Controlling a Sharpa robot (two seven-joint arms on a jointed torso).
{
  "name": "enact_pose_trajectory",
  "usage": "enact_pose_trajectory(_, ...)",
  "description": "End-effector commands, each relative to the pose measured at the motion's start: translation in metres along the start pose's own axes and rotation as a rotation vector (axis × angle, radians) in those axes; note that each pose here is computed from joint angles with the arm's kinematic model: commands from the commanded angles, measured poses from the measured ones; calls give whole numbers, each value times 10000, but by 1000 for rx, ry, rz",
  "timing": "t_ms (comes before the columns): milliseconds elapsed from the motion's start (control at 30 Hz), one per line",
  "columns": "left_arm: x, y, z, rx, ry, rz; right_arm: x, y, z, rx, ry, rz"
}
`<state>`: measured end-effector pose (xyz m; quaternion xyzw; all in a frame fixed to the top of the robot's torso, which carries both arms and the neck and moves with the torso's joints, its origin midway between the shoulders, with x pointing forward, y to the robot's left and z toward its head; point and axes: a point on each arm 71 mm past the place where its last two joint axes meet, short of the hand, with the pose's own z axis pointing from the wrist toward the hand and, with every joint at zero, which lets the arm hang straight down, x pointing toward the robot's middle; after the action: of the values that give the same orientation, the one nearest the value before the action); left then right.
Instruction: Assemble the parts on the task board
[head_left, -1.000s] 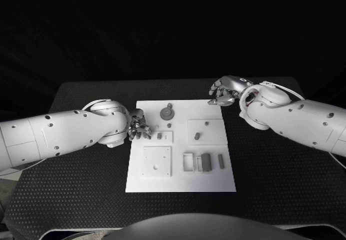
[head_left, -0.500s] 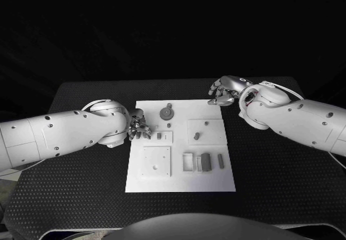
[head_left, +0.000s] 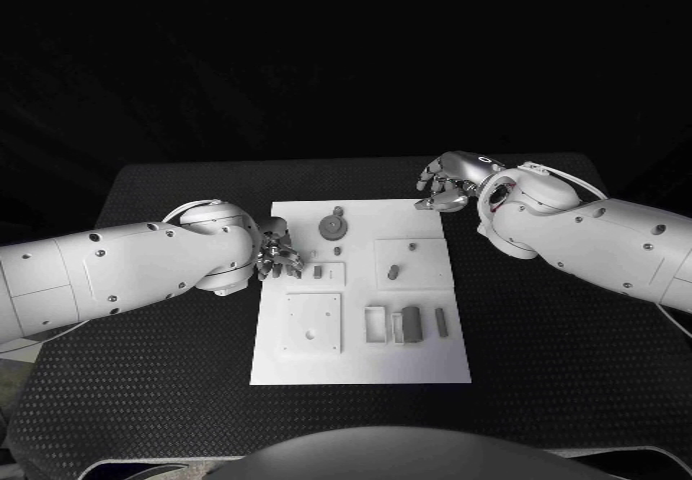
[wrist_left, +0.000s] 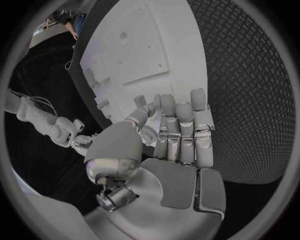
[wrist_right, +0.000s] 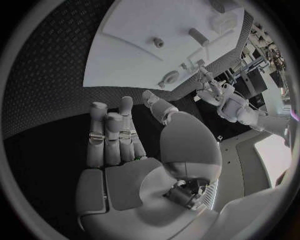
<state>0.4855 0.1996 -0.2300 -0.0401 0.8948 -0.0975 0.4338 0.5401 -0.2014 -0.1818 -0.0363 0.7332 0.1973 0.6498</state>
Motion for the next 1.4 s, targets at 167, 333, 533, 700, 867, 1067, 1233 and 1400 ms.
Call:
enact_pose_trajectory(167,11,-45,4,30,-3,9,14,6,1,-6,18,-6)
enact_pose_trajectory(333,34,-40,16,30,-1,9,14,5,0,-6,18,-6)
enact_pose_trajectory(533,64,-39,26,32,-3,19,13,1,-2,-6,18,-6)
enact_pose_trajectory(700,97,-38,29,35,5,19,22,0,-4,-7,28,-8)
enact_pose_trajectory(867,116,-46,29,38,-1,31,22,6,-5,-10,27,-7)
enact_pose_trajectory(1067,122,-53,25,42,-1,28,24,5,-5,-10,28,-6)
enact_pose_trajectory(1233,120,-49,26,42,-3,16,23,1,-6,-8,26,-5)
enact_pose_trajectory(1400,114,-39,26,39,-9,3,23,0,-6,-8,26,-5)
